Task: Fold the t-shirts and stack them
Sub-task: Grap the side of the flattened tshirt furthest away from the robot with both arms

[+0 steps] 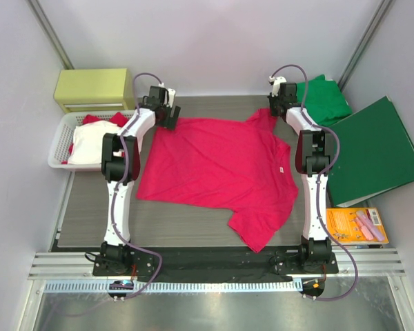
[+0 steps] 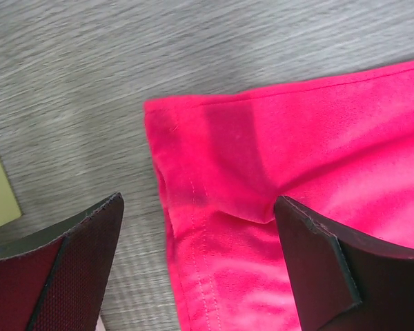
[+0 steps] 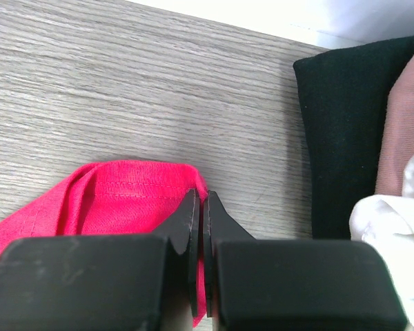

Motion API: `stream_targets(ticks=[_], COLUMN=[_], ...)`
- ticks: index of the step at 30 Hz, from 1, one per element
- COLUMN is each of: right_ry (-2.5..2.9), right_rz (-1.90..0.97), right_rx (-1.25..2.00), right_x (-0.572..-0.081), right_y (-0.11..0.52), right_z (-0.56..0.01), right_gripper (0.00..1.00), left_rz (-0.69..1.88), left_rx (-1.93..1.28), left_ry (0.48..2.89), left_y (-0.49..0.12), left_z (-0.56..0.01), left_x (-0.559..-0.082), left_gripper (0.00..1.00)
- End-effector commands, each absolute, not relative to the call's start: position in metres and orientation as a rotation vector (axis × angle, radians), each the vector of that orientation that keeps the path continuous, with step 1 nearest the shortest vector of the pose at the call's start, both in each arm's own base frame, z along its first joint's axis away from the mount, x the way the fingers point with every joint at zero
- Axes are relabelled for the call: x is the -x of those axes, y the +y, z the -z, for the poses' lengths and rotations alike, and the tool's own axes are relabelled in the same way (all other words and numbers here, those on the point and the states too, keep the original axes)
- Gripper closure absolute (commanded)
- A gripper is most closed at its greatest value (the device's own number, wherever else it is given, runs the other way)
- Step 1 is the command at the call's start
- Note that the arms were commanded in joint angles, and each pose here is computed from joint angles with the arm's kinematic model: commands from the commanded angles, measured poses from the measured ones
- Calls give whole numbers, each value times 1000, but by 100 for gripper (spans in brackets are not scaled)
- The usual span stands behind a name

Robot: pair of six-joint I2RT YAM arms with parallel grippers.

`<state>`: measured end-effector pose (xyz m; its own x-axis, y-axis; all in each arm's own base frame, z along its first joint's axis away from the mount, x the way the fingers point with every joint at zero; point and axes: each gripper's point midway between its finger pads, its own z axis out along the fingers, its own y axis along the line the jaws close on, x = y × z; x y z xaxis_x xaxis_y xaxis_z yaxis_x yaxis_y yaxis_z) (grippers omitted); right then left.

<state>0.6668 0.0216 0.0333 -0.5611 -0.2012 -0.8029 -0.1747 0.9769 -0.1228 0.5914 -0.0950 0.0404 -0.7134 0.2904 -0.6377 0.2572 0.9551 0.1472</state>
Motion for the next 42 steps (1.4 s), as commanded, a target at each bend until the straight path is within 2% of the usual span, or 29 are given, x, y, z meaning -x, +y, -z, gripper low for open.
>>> stream_targets(ticks=[1, 10, 17, 24, 35, 37, 38, 40, 41, 42], right_ry=[2322, 2323, 2327, 2335, 2331, 2331, 2332, 2330, 2328, 2331], right_rz=[50, 52, 59, 67, 54, 51, 50, 43, 40, 39], right_rx=[287, 287, 285, 298, 311, 314, 317, 324, 326, 329], right_x=[-638, -638, -638, -639, -637, -637, -637, -636, -636, -635], right_y=[17, 17, 17, 18, 20, 21, 21, 22, 23, 24], right_z=[-3, -3, -1, 0, -1, -2, -1, -1, -2, -1], right_gripper=[99, 99, 99, 99, 99, 99, 99, 99, 99, 99], left_rz=[-112, -40, 31, -65, -64, -69, -78, -80, -82, -82], left_rx=[-301, -298, -330, -369, -366, -378, -376, -381, -385, -385], left_ry=[2320, 2234, 2270, 2301, 2343, 2353, 2351, 2365, 2369, 2371], left_y=[-86, -96, -110, -102, -104, -103, -102, -101, -102, -102], left_z=[-67, -102, -90, -70, -43, -37, -36, -30, -27, -27], left_x=[-608, -610, -611, -626, -635, -633, -633, -630, -630, -629], left_gripper=[9, 8, 9, 7, 13, 21, 30, 37, 45, 49])
